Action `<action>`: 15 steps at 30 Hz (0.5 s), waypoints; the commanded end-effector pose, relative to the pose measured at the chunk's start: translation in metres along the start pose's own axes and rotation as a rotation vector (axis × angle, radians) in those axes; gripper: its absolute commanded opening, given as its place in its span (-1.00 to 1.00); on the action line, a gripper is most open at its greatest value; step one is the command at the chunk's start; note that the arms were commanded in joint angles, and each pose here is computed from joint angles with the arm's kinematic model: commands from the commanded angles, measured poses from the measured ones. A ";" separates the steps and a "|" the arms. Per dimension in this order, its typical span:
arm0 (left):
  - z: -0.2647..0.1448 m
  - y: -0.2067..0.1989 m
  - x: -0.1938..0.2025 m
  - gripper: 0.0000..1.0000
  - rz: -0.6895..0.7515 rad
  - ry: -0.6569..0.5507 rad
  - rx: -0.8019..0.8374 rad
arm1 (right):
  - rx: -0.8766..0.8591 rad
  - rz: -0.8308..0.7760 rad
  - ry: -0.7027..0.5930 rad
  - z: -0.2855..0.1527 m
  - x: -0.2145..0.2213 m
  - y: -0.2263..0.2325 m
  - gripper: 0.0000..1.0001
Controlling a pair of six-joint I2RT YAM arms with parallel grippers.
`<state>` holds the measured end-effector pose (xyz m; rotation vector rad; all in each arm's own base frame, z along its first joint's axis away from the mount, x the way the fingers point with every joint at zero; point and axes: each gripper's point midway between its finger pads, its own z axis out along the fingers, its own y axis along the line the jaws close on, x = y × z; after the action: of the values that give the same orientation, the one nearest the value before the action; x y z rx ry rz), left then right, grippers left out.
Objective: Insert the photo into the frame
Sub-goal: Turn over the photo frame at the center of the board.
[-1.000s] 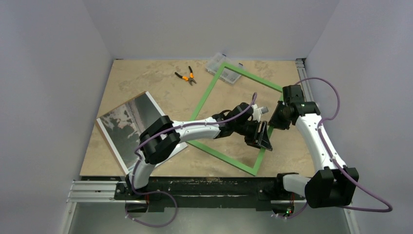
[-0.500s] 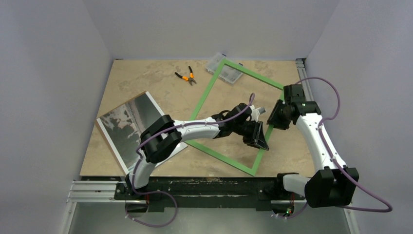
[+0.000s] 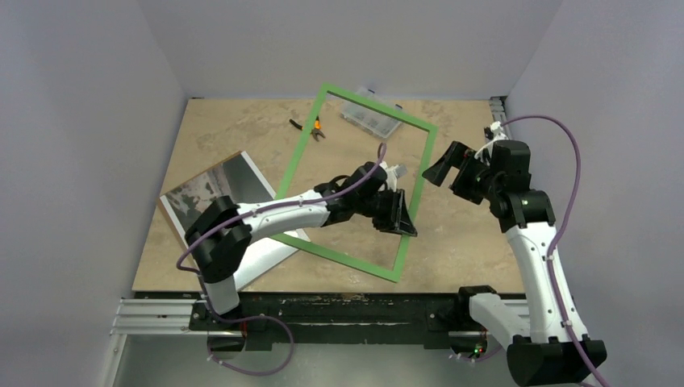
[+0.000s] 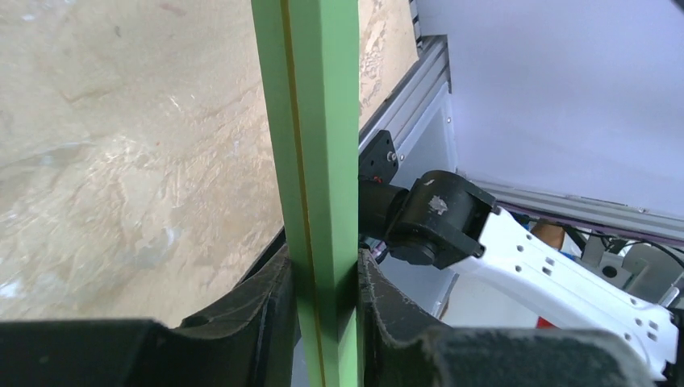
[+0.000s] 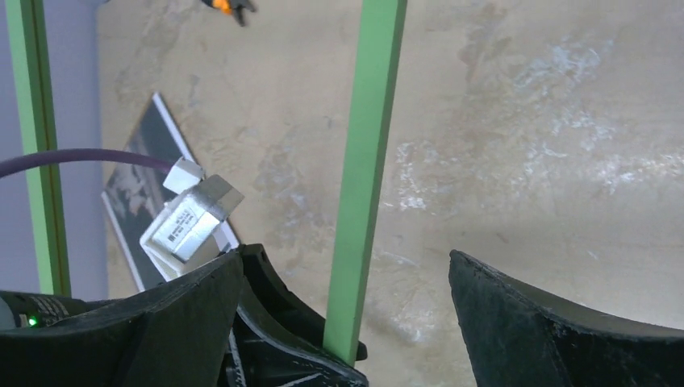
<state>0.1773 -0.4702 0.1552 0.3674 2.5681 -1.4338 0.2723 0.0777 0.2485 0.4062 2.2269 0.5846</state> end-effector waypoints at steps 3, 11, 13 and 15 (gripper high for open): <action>-0.069 -0.051 -0.036 -1.00 0.142 -0.207 0.141 | -0.275 -0.031 -0.013 -0.018 -0.011 0.055 0.95; -0.121 -0.104 -0.033 -1.00 0.225 -0.243 0.380 | -0.646 0.038 0.030 -0.037 -0.016 0.111 0.93; -0.129 -0.112 -0.030 -1.00 0.239 -0.250 0.410 | -0.682 0.049 0.040 -0.037 -0.018 0.115 0.91; -0.136 -0.117 -0.028 -1.00 0.253 -0.252 0.428 | -0.733 0.053 0.043 -0.039 -0.022 0.122 0.90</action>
<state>0.1792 -0.4236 0.2735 0.3916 2.1689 -1.6752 0.2727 0.1439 0.3130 0.1915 2.0008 1.1794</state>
